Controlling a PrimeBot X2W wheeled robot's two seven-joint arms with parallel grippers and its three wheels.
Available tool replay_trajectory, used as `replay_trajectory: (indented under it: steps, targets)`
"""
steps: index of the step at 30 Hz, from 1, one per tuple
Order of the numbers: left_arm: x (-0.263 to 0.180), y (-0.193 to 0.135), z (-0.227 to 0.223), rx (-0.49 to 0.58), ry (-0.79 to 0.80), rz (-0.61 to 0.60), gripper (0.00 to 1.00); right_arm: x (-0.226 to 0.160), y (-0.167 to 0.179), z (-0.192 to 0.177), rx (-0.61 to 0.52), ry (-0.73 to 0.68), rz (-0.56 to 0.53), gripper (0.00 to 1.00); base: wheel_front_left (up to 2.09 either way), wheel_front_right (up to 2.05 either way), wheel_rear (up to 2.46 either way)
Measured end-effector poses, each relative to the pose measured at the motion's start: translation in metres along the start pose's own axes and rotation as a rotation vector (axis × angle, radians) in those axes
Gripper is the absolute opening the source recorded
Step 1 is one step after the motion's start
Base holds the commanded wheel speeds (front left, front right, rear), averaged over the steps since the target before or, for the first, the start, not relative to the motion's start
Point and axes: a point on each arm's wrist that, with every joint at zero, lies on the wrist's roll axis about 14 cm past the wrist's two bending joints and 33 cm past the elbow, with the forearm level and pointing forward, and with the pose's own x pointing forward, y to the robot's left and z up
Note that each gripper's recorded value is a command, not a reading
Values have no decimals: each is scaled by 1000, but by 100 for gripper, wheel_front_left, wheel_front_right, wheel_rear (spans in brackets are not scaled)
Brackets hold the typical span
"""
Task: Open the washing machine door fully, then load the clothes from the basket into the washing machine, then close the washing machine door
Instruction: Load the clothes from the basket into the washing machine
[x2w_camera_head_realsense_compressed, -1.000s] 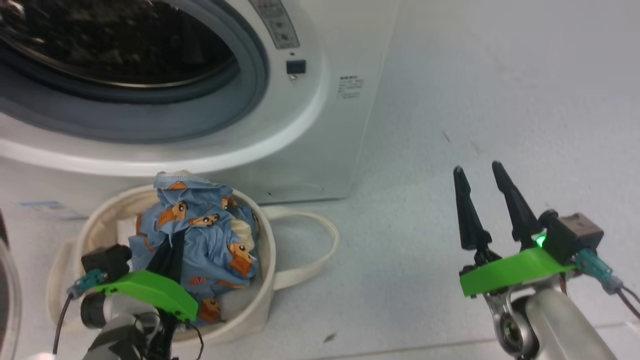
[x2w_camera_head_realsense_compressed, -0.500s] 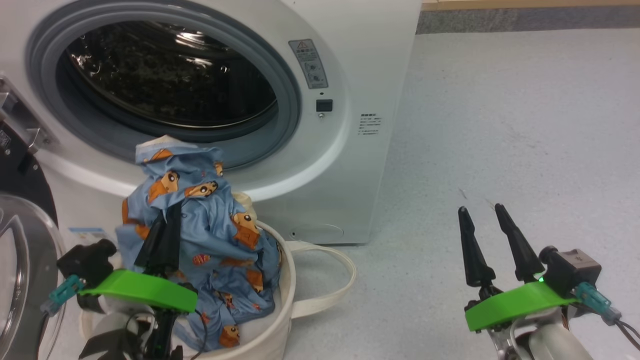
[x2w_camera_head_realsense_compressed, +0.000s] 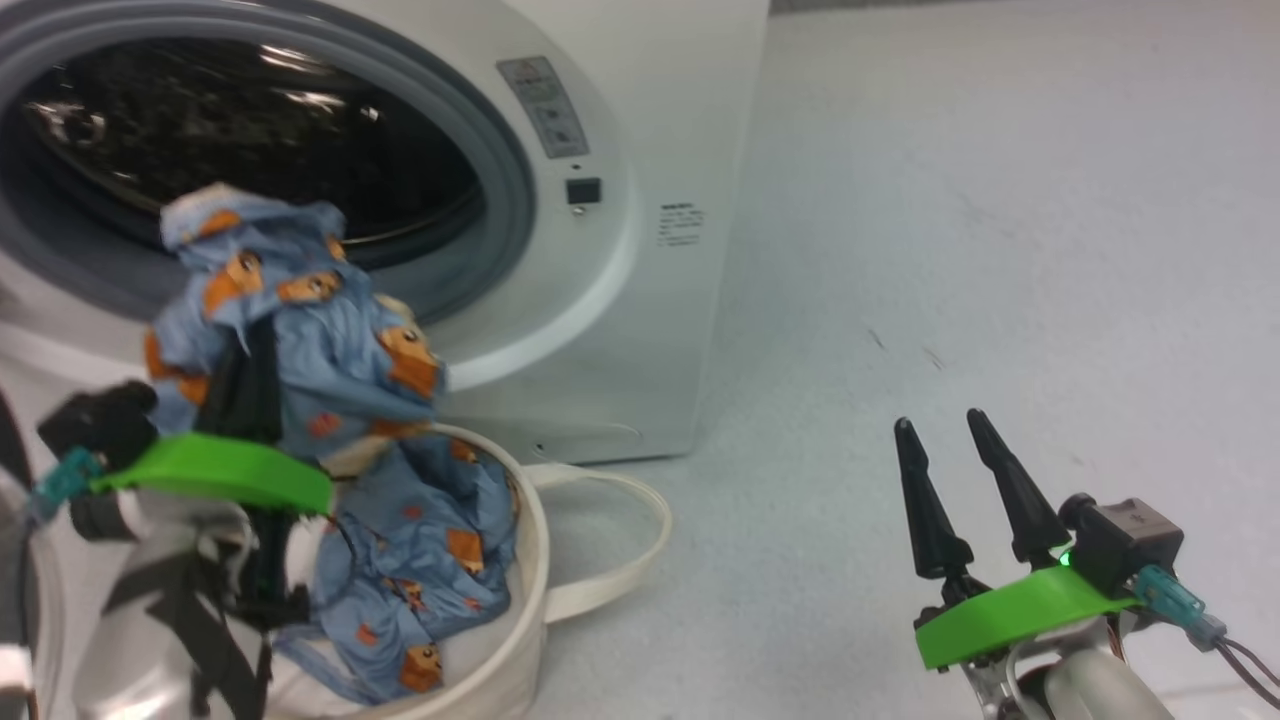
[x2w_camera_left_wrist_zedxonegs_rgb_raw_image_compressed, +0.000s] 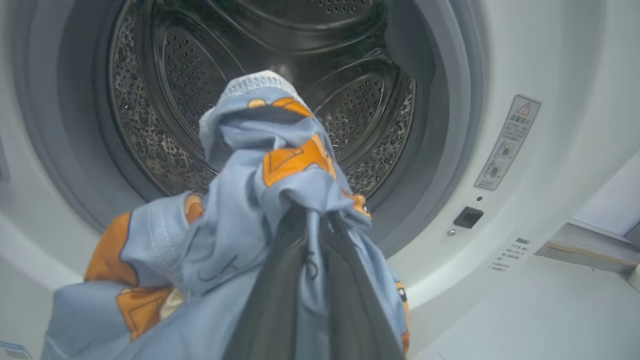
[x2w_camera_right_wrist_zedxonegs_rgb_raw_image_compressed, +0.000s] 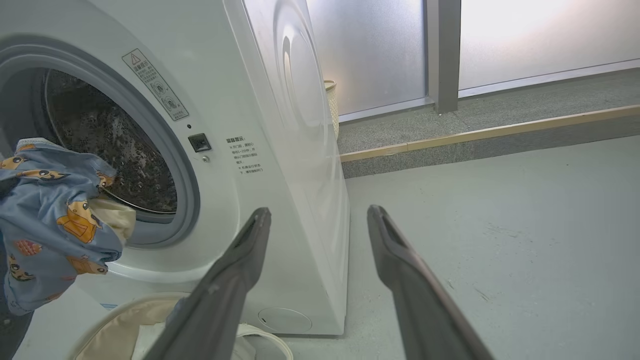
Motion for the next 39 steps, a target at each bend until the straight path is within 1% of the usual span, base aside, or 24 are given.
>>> replay_trajectory:
  steps: [4,7,9,15,19,27,29,33,35,37,39]
  targets:
    - [24,2,-11,26,32,14,0,-1,-9,-6,-2,20,-25,100,0,0,0]
    - [44,5,-21,64,62,19,0,3,-17,-10,-8,32,-41,100,0,0,0]
    - [52,5,-23,74,66,18,0,5,-20,-10,-11,32,-45,100,0,0,0]
    - [104,6,-30,99,68,14,0,15,-38,-20,-37,61,-81,100,0,0,0]
    - [132,15,-40,128,68,29,0,21,-51,-24,-45,67,-114,100,0,0,0]
    - [169,14,-71,157,84,10,0,17,-76,-41,-68,123,-191,100,0,0,0]
    - [179,10,-67,168,50,-5,0,14,-82,-45,-75,137,-208,100,0,0,0]
    - [200,0,-27,159,-118,-28,0,12,-90,-50,-78,152,-236,100,0,0,0]
    - [206,-2,-15,144,-176,-30,0,12,-93,-54,-78,162,-247,100,0,0,0]
    - [207,1,-23,144,-165,-24,0,11,-95,-58,-79,172,-254,100,0,0,0]
    - [207,7,-45,151,-108,-14,0,10,-96,-60,-79,181,-258,100,0,0,0]
